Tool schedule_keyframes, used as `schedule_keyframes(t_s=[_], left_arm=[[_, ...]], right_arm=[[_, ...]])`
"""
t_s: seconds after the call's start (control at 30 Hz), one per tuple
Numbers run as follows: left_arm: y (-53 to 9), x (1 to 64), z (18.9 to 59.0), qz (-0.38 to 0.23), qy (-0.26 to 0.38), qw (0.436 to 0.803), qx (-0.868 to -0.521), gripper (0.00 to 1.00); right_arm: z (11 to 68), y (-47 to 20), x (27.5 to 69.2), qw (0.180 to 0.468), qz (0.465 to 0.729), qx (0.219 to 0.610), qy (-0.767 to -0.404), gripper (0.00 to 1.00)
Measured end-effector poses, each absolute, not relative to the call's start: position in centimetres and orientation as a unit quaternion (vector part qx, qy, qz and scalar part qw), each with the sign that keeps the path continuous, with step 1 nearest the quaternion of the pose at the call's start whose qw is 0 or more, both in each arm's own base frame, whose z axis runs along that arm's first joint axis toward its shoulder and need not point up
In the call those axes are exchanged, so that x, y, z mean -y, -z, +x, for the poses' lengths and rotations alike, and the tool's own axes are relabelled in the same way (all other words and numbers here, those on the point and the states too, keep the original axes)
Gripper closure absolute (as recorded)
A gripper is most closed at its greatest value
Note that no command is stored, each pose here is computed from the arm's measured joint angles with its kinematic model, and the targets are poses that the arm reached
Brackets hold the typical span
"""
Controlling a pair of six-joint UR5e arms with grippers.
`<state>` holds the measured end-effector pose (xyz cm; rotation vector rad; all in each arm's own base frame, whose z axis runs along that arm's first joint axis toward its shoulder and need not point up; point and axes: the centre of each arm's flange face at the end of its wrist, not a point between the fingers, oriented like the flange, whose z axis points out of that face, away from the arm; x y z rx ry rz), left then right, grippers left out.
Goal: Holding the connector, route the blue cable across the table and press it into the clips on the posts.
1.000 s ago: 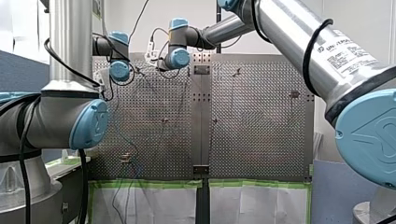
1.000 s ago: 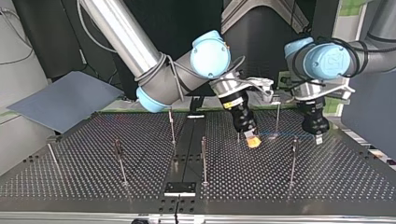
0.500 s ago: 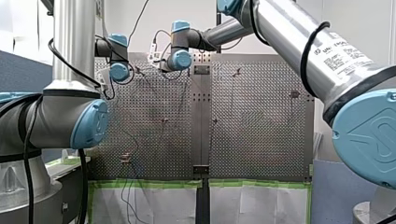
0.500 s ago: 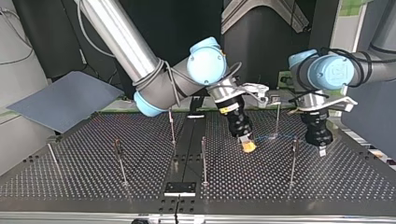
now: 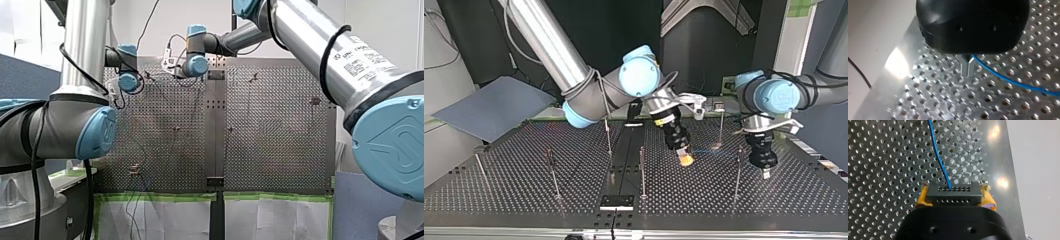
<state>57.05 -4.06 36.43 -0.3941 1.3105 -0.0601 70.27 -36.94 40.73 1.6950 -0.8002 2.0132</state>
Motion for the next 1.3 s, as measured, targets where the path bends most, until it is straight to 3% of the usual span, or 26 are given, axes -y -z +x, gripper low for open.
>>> schedule_keyframes(t_s=[0.43,0.5,0.53,0.57,0.63,0.67,0.7,0.77,0.8,0.83,1.3], left_arm=[[-36.1,3.1,57.4,-0.189,0.032,0.774,-0.603,1.00],[-36.2,3.0,57.5,-0.189,0.034,0.774,-0.603,0.96],[-36.2,3.0,57.5,-0.190,0.035,0.774,-0.603,0.79],[-36.2,3.0,57.4,-0.191,0.036,0.774,-0.602,0.70],[-36.1,2.9,57.4,-0.194,0.038,0.773,-0.603,0.65],[-36.1,2.9,57.4,-0.196,0.039,0.771,-0.605,0.42],[-36.0,2.9,57.3,-0.197,0.039,0.770,-0.605,0.42],[-35.9,2.9,57.3,-0.200,0.038,0.767,-0.608,0.06],[-35.9,2.9,57.2,-0.201,0.038,0.766,-0.610,0.06],[-35.8,2.9,57.1,-0.202,0.037,0.764,-0.612,0.00],[-36.9,2.7,55.1,-0.215,0.019,0.741,-0.636,0.00]], right_arm=[[69.2,-40.7,38.9,0.201,0.602,0.291,-0.716,1.00],[69.1,-40.7,39.2,0.203,0.601,0.292,-0.716,1.00],[69.0,-40.7,39.3,0.203,0.601,0.292,-0.716,1.00],[68.9,-40.7,39.5,0.204,0.601,0.293,-0.715,1.00],[68.8,-40.7,39.7,0.205,0.600,0.293,-0.715,1.00],[68.8,-40.7,39.7,0.206,0.600,0.293,-0.715,1.00],[68.8,-40.7,39.8,0.206,0.600,0.293,-0.715,1.00],[68.8,-40.7,39.8,0.207,0.601,0.293,-0.715,1.00],[68.8,-40.7,39.8,0.207,0.601,0.293,-0.715,1.00],[68.8,-40.7,39.8,0.208,0.601,0.292,-0.714,1.00],[68.7,-40.7,39.9,0.215,0.603,0.288,-0.712,1.00]])
